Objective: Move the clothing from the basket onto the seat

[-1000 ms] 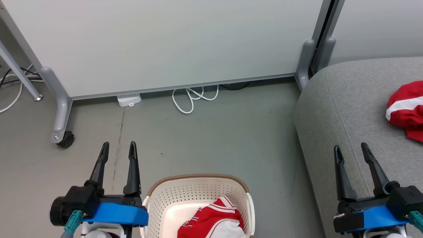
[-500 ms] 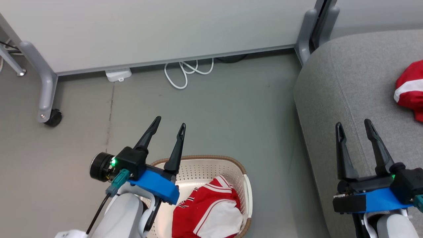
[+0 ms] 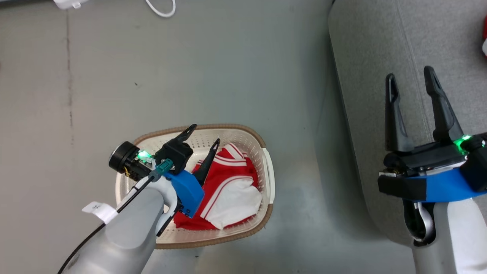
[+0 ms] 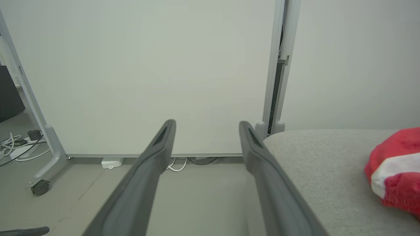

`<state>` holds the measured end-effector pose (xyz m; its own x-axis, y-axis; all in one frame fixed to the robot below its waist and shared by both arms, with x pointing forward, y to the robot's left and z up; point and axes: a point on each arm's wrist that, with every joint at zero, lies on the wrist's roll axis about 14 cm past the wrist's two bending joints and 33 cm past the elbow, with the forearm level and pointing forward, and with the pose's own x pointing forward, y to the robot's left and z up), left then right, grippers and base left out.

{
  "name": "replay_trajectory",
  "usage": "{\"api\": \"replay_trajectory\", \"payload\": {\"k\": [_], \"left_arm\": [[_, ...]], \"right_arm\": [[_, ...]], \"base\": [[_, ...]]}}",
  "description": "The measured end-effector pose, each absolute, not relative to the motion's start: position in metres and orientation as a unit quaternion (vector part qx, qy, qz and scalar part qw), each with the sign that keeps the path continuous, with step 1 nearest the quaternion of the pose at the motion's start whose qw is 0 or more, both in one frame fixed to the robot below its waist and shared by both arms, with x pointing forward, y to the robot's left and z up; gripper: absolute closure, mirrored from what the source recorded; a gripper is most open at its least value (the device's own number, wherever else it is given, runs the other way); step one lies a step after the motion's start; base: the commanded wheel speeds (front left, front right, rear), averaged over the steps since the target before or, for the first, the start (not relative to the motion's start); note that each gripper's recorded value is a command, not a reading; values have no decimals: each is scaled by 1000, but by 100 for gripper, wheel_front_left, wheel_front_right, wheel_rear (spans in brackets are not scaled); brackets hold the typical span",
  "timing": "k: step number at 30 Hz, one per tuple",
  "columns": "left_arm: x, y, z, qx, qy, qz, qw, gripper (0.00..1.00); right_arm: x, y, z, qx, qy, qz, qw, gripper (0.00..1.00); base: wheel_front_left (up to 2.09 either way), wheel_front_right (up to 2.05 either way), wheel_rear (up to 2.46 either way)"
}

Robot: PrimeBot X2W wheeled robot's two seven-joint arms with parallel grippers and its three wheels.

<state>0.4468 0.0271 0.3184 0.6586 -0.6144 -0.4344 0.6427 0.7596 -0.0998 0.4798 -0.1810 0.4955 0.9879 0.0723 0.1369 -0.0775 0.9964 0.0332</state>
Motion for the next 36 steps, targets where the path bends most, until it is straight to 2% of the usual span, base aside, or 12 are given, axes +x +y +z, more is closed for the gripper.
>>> {"api": "replay_trajectory", "payload": {"k": [10,13,21,32,36], "left_arm": [[420,27,199,100,377,-420,820,0],[401,35,166,125,426,-440,781,0],[377,55,101,181,501,-467,706,0],[349,41,53,191,527,-503,657,0],[349,38,45,189,529,-504,656,0]], "right_arm": [[512,-186,434,15,-19,36,999,0],[517,-187,416,14,-3,36,999,0],[520,-198,368,5,42,27,999,0],[511,-211,325,-16,88,16,996,0],[512,-207,317,-19,92,22,995,0]], "base": [[0,0,0],[0,0,0],[0,0,0],[0,0,0],[0,0,0]]}}
